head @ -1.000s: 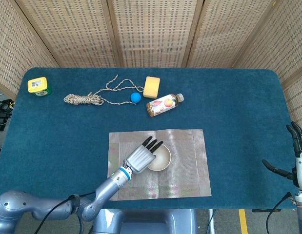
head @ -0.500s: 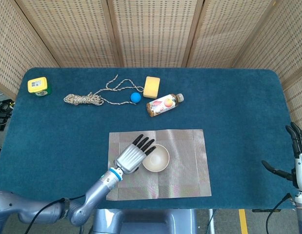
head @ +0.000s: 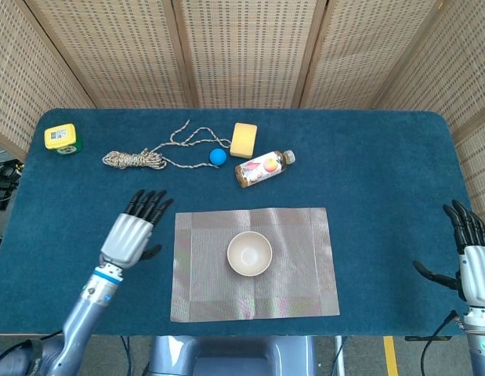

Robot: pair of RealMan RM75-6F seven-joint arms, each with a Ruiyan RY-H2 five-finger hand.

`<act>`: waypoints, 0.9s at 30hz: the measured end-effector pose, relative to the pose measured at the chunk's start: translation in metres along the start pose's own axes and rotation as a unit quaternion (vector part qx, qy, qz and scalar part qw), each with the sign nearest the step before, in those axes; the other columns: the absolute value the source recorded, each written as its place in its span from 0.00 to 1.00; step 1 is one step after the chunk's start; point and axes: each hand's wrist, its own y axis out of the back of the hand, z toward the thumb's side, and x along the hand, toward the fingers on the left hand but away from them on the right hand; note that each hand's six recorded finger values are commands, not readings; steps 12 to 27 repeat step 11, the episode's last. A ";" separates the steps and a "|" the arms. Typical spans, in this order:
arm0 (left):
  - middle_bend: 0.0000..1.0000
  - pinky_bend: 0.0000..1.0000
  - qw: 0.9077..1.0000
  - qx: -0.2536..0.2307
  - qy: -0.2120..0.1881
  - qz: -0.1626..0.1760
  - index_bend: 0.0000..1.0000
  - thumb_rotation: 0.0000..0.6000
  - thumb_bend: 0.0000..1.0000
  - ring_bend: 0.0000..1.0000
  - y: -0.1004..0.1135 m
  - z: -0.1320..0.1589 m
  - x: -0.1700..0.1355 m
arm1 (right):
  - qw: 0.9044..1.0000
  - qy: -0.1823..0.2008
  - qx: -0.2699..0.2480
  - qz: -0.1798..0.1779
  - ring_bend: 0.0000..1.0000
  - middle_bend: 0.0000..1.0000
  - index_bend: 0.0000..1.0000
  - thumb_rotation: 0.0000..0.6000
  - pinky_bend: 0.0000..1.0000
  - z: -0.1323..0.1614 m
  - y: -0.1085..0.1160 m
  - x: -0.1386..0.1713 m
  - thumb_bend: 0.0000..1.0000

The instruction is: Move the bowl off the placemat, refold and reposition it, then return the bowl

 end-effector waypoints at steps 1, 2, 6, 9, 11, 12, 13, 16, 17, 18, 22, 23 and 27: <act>0.00 0.00 1.000 -0.008 0.016 0.010 0.06 1.00 0.19 0.00 0.004 -0.013 -0.010 | 1.000 -0.003 0.005 0.004 0.00 0.00 0.00 1.00 0.00 -0.001 -0.002 0.000 0.21; 0.00 0.00 0.999 -0.015 0.027 0.017 0.06 1.00 0.19 0.00 0.007 -0.022 -0.017 | 1.000 -0.007 0.010 0.009 0.00 0.00 0.00 1.00 0.00 -0.001 -0.003 0.000 0.20; 0.00 0.00 0.996 -0.036 0.071 0.043 0.04 1.00 0.19 0.00 0.015 -0.057 -0.051 | 0.999 -0.021 0.029 0.026 0.00 0.00 0.00 1.00 0.00 -0.004 -0.009 0.000 0.20; 0.00 0.00 0.993 -0.020 0.098 0.055 0.02 1.00 0.19 0.00 0.018 -0.082 -0.075 | 0.998 -0.028 0.042 0.039 0.00 0.00 0.00 1.00 0.00 -0.005 -0.013 0.001 0.20; 0.00 0.00 0.991 -0.005 0.118 0.065 0.02 1.00 0.19 0.00 0.022 -0.097 -0.092 | 0.997 -0.031 0.052 0.047 0.00 0.00 0.00 1.00 0.00 -0.005 -0.016 0.001 0.20; 0.00 0.00 0.991 -0.005 0.118 0.065 0.02 1.00 0.19 0.00 0.022 -0.097 -0.092 | 0.997 -0.031 0.052 0.047 0.00 0.00 0.00 1.00 0.00 -0.005 -0.016 0.001 0.20; 0.00 0.00 0.991 -0.005 0.118 0.065 0.02 1.00 0.19 0.00 0.022 -0.097 -0.092 | 0.997 -0.031 0.052 0.047 0.00 0.00 0.00 1.00 0.00 -0.005 -0.016 0.001 0.20; 0.00 0.00 0.991 -0.005 0.118 0.065 0.02 1.00 0.19 0.00 0.022 -0.097 -0.092 | 0.997 -0.031 0.052 0.047 0.00 0.00 0.00 1.00 0.00 -0.005 -0.016 0.001 0.20; 0.00 0.00 0.991 -0.005 0.118 0.065 0.02 1.00 0.19 0.00 0.022 -0.097 -0.092 | 0.997 -0.031 0.052 0.047 0.00 0.00 0.00 1.00 0.00 -0.005 -0.016 0.001 0.20; 0.00 0.00 0.991 -0.005 0.118 0.065 0.02 1.00 0.19 0.00 0.022 -0.097 -0.092 | 0.997 -0.031 0.052 0.047 0.00 0.00 0.00 1.00 0.00 -0.005 -0.016 0.001 0.20; 0.00 0.00 0.991 -0.005 0.118 0.065 0.02 1.00 0.19 0.00 0.022 -0.097 -0.092 | 0.997 -0.031 0.052 0.047 0.00 0.00 0.00 1.00 0.00 -0.005 -0.016 0.001 0.20; 0.00 0.00 0.991 -0.005 0.118 0.065 0.02 1.00 0.19 0.00 0.022 -0.097 -0.092 | 0.997 -0.031 0.052 0.047 0.00 0.00 0.00 1.00 0.00 -0.005 -0.016 0.001 0.20; 0.00 0.00 0.991 -0.005 0.118 0.065 0.02 1.00 0.19 0.00 0.022 -0.097 -0.092 | 0.997 -0.031 0.052 0.047 0.00 0.00 0.00 1.00 0.00 -0.005 -0.016 0.001 0.20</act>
